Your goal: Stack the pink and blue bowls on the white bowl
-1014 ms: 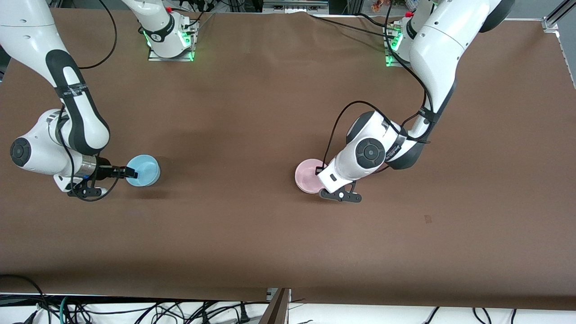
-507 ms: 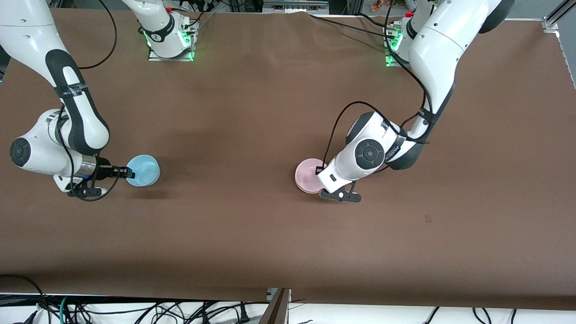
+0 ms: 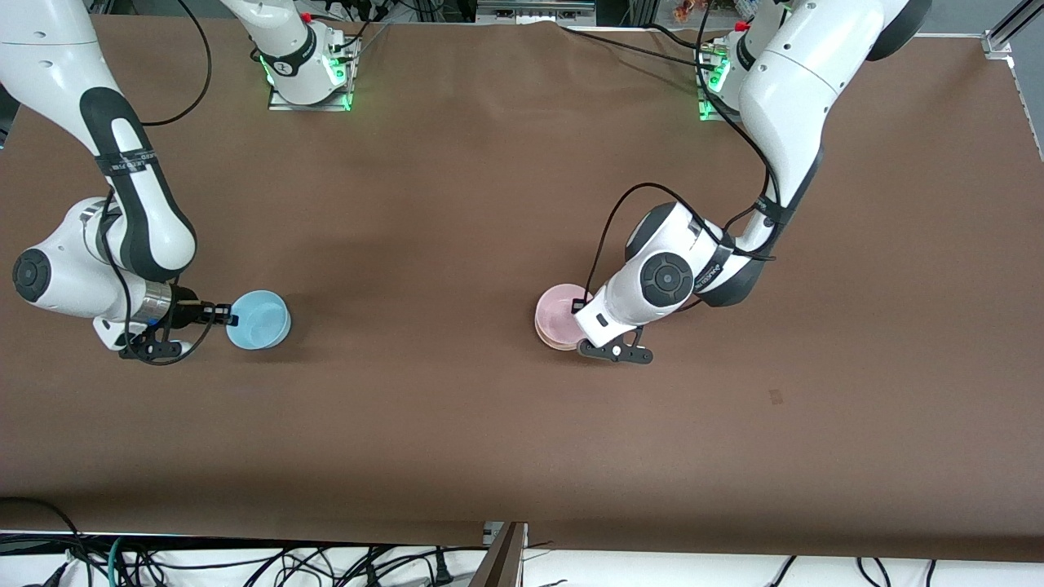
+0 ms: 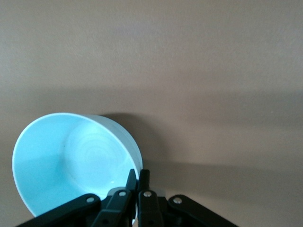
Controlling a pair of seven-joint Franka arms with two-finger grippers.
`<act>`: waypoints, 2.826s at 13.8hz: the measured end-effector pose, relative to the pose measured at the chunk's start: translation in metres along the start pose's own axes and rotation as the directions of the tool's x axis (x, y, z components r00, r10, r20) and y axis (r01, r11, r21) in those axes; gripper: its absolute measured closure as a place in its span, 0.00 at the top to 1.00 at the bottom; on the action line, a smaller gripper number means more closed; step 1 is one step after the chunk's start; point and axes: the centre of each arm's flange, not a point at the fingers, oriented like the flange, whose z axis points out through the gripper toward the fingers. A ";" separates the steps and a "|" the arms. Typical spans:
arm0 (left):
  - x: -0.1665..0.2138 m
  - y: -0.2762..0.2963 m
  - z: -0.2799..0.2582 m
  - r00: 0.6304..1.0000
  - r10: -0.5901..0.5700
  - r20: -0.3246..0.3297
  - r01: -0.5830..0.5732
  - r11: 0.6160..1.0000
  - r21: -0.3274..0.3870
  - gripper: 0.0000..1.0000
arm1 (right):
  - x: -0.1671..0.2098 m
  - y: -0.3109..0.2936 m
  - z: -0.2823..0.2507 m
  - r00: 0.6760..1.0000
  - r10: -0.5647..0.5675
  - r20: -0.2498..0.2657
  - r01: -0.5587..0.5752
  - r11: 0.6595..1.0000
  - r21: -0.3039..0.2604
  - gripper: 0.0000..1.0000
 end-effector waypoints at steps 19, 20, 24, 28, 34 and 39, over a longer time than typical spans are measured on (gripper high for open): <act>-0.001 0.006 -0.002 1.000 0.009 -0.002 -0.009 1.000 0.000 0.56 | 0.045 -0.167 -0.133 0.953 -0.280 0.113 0.271 0.959 0.090 0.02; 0.000 0.004 -0.009 1.000 0.006 0.002 -0.006 1.000 0.005 0.68 | 0.044 -0.178 -0.132 0.952 -0.282 0.116 0.272 0.958 0.095 0.02; -0.003 -0.011 -0.091 1.000 -0.013 0.004 0.013 0.999 0.044 1.00 | 0.034 -0.249 -0.123 0.973 -0.176 0.149 0.160 0.980 0.118 0.02; -0.022 -0.058 -0.205 1.000 0.001 0.001 -0.001 0.995 0.099 1.00 | 0.017 -0.331 -0.121 0.984 -0.058 0.168 0.035 0.990 0.137 0.02; -0.066 -0.151 -0.342 0.998 -0.046 -0.034 0.050 0.988 0.146 1.00 | -0.010 -0.464 -0.085 0.996 0.062 0.065 -0.072 0.984 0.163 0.02; -0.100 -0.201 -0.407 0.996 0.028 -0.087 -0.012 0.982 0.188 1.00 | -0.029 -0.528 -0.030 0.991 0.135 -0.006 -0.133 0.979 0.157 0.02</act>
